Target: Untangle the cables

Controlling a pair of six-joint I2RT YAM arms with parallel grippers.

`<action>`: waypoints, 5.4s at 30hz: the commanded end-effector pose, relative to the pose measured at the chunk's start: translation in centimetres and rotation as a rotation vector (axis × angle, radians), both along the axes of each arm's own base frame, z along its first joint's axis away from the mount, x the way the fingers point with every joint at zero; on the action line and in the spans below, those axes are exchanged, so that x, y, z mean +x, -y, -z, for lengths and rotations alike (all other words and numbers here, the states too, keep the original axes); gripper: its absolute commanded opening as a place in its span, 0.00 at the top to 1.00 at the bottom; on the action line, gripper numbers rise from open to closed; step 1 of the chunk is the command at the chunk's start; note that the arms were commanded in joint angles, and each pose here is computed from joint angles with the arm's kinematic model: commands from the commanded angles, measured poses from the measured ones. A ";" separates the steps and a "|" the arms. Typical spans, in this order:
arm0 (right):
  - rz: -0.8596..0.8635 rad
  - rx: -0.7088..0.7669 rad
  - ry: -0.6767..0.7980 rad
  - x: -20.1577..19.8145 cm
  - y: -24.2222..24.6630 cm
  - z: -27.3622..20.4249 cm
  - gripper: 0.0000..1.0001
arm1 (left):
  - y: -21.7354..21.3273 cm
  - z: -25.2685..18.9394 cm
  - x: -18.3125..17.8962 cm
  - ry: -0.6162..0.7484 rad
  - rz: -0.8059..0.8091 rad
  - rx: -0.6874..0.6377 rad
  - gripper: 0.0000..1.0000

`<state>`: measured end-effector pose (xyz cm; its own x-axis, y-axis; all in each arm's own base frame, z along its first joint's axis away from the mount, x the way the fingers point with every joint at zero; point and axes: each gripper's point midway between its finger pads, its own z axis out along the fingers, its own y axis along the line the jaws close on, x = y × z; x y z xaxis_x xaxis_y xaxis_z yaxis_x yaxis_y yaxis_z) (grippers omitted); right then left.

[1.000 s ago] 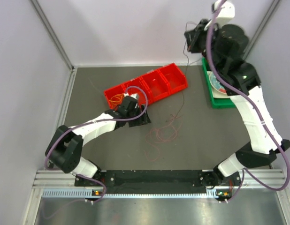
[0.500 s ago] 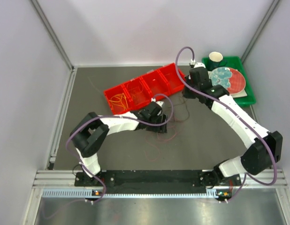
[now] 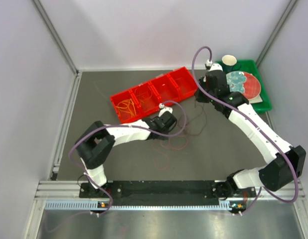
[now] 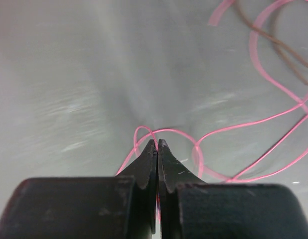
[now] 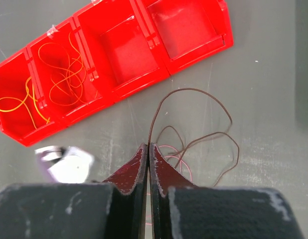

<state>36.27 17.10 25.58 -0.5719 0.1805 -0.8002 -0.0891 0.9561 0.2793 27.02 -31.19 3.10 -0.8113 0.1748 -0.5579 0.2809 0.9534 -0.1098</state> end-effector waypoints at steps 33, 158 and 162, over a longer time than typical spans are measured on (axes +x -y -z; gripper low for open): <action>-0.234 -0.046 -0.264 -2.4 -5.0 14.9 0.39 | -15.3 -24.6 3.4 0.482 -0.330 -0.366 1.00; -0.340 0.065 -0.121 -11.5 -1.8 3.1 1.00 | 7.0 -13.5 7.0 0.334 0.654 -0.627 0.37; -0.339 0.063 -0.122 -11.5 -1.8 3.1 1.00 | 6.8 -12.3 7.2 0.335 0.655 -0.600 0.39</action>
